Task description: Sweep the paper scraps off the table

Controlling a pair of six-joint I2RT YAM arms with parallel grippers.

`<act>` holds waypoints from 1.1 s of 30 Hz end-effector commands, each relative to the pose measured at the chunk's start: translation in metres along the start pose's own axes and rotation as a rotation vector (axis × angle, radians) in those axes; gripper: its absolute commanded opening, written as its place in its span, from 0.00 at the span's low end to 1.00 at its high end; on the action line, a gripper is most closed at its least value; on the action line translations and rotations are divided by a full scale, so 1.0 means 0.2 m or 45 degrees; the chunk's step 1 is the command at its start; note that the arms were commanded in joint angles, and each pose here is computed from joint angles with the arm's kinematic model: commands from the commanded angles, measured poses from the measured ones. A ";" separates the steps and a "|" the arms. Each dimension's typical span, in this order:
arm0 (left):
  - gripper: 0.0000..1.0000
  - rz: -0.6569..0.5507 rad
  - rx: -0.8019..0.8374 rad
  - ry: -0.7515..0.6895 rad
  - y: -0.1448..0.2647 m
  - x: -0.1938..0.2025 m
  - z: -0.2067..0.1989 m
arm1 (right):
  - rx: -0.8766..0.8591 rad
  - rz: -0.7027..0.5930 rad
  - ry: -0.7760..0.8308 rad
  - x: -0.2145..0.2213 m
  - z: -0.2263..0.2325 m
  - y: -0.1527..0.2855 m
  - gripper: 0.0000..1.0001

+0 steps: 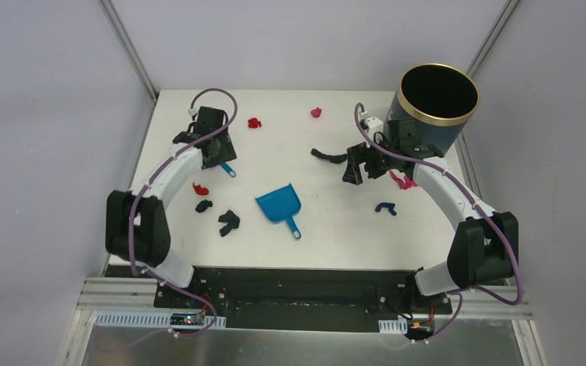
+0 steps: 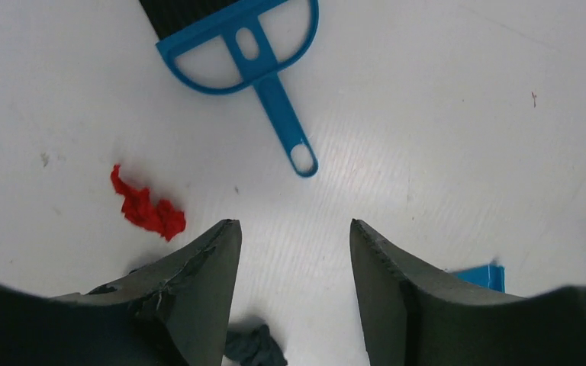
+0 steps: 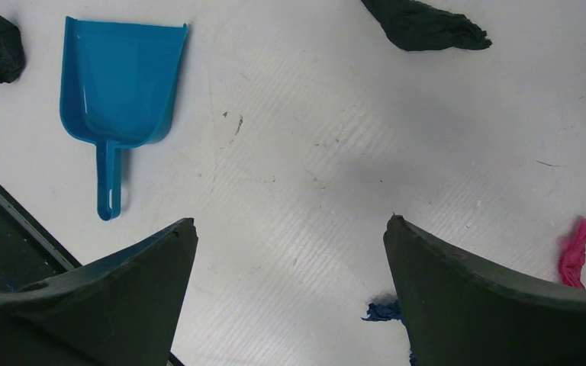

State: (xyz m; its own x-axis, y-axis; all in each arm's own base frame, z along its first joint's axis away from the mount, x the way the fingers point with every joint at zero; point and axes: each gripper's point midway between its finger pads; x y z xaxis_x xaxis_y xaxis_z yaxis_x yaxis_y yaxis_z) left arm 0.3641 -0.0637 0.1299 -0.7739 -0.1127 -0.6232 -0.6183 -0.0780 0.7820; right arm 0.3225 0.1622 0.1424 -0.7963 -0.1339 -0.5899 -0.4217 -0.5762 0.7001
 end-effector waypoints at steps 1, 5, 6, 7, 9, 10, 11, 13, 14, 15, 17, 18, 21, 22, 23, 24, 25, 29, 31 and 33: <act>0.54 -0.024 -0.040 -0.011 -0.11 -0.15 -0.02 | -0.080 -0.024 0.051 -0.04 0.06 0.02 0.96; 0.46 -0.016 -0.015 -0.045 -0.23 -0.23 -0.03 | -0.085 -0.049 0.068 -0.06 0.08 0.04 0.96; 0.45 -0.013 -0.026 -0.052 -0.24 -0.25 -0.02 | -0.084 -0.056 0.073 -0.06 0.08 0.05 0.96; 0.46 -0.015 -0.041 -0.056 -0.26 -0.26 -0.01 | -0.085 -0.059 0.076 -0.06 0.08 0.05 0.96; 0.47 -0.011 -0.061 -0.048 -0.28 -0.27 0.03 | -0.082 -0.061 0.082 -0.05 0.08 0.06 0.96; 0.48 -0.004 -0.060 -0.044 -0.29 -0.27 0.04 | -0.081 -0.057 0.084 -0.05 0.07 0.05 0.96; 0.48 0.015 -0.066 -0.029 -0.32 -0.27 0.07 | -0.083 -0.056 0.084 -0.05 0.07 0.05 0.96; 0.50 0.067 -0.071 0.027 -0.36 -0.24 0.11 | -0.093 -0.046 0.075 -0.04 0.08 0.04 0.96; 0.50 0.089 -0.069 0.060 -0.38 -0.23 0.14 | -0.101 -0.042 0.070 -0.04 0.08 0.04 0.96; 0.51 0.105 -0.075 0.095 -0.39 -0.23 0.17 | -0.111 -0.037 0.067 -0.04 0.09 0.04 0.96; 0.52 0.123 -0.085 0.148 -0.42 -0.22 0.22 | -0.126 -0.031 0.062 -0.03 0.10 0.03 0.96; 0.52 0.130 -0.087 0.161 -0.43 -0.22 0.24 | -0.131 -0.030 0.062 -0.03 0.10 0.04 0.96; 0.52 0.150 -0.085 0.181 -0.46 -0.21 0.25 | -0.134 -0.030 0.065 -0.03 0.10 0.04 0.96; 0.52 0.155 -0.100 0.205 -0.47 -0.21 0.30 | -0.133 -0.029 0.065 -0.03 0.10 0.04 0.96; 0.51 0.162 -0.108 0.218 -0.48 -0.20 0.32 | -0.133 -0.029 0.065 -0.03 0.10 0.04 0.96; 0.51 0.168 -0.116 0.230 -0.49 -0.20 0.34 | -0.134 -0.030 0.066 -0.03 0.10 0.04 0.96; 0.51 0.172 -0.115 0.238 -0.50 -0.20 0.35 | -0.138 -0.029 0.067 -0.03 0.11 0.04 0.96; 0.46 0.218 -0.127 0.258 -0.54 -0.18 0.39 | -0.141 -0.016 0.061 -0.02 0.10 0.03 0.96; 0.43 0.243 -0.111 0.253 -0.58 -0.16 0.38 | -0.141 -0.009 0.061 -0.01 0.10 0.02 0.96; 0.40 0.266 -0.078 0.246 -0.60 -0.14 0.36 | -0.142 -0.004 0.060 -0.01 0.10 0.02 0.96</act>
State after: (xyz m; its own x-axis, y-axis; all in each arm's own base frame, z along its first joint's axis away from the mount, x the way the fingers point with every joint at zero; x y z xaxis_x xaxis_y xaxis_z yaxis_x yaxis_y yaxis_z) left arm 0.4397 0.0248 0.0530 -0.8376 -0.3149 -0.4464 -0.4237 -0.1414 0.8947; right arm 0.3133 0.1715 0.1455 -0.7976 -0.1547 -0.5830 -0.3730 -0.6331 0.6783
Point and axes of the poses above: each gripper's point midway between its finger pads, its own y axis back along the fingers, its own z axis along the line the jaws close on, x = y × z, and after that the axes turned 13 degrees about -y, right-handed
